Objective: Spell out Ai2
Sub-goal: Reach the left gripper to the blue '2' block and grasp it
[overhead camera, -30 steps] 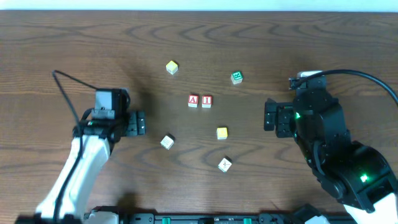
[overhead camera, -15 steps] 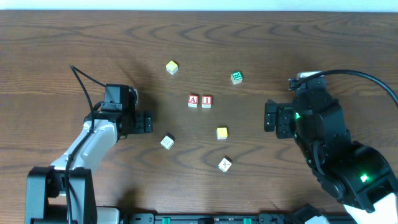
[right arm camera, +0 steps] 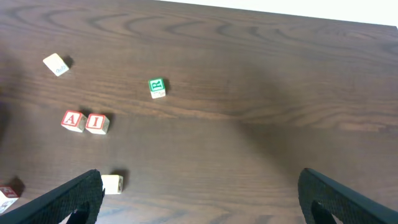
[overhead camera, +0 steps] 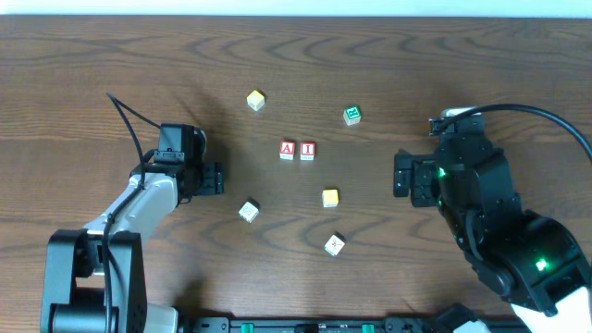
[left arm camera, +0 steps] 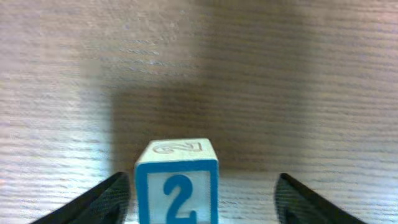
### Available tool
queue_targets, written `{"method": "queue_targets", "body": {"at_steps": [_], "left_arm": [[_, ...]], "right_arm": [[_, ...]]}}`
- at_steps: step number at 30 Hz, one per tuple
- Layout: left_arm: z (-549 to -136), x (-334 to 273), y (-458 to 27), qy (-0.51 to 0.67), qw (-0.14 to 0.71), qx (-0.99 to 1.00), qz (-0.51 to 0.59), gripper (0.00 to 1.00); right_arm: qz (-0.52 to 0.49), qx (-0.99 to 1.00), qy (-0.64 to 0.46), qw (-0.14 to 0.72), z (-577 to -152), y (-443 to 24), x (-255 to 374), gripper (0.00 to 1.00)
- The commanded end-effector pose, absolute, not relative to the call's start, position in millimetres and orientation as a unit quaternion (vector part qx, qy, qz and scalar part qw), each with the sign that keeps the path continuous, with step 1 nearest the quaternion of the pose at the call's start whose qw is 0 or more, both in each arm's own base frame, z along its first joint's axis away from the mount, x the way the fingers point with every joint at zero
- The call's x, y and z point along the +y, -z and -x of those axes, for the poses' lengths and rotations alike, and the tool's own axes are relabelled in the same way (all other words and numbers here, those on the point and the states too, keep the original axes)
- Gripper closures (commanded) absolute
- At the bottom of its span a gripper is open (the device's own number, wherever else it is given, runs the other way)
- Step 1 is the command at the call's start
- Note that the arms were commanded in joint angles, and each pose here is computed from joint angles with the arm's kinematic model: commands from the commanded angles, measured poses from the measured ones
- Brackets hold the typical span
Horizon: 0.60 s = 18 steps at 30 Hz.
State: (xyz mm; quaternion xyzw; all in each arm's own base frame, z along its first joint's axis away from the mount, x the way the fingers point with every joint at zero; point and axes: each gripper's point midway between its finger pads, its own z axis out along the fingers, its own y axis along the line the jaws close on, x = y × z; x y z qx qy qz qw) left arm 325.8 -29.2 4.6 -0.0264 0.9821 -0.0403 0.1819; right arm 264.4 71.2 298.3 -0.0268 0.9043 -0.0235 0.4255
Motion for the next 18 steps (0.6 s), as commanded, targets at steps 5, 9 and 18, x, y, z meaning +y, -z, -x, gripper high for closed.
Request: {"method": "queue_targets", "body": {"at_steps": [5,9,18], "left_arm": [[-335.5,-21.1,-9.9,0.023,0.196,0.980,0.036,0.41],[-335.6,-18.9,-9.7,0.017,0.197,0.980,0.037,0.41],[-335.6,-18.2,-9.8,0.014,0.197,0.980,0.038,0.57]], "right_arm": [[0.025,0.904,0.028,0.425,-264.2,-298.5,68.3,0.01],[0.025,0.904,0.028,0.426,-264.2,-298.6,68.3,0.01],[0.024,0.903,0.029,0.428,-265.0,-299.5,68.0,0.01]]}}
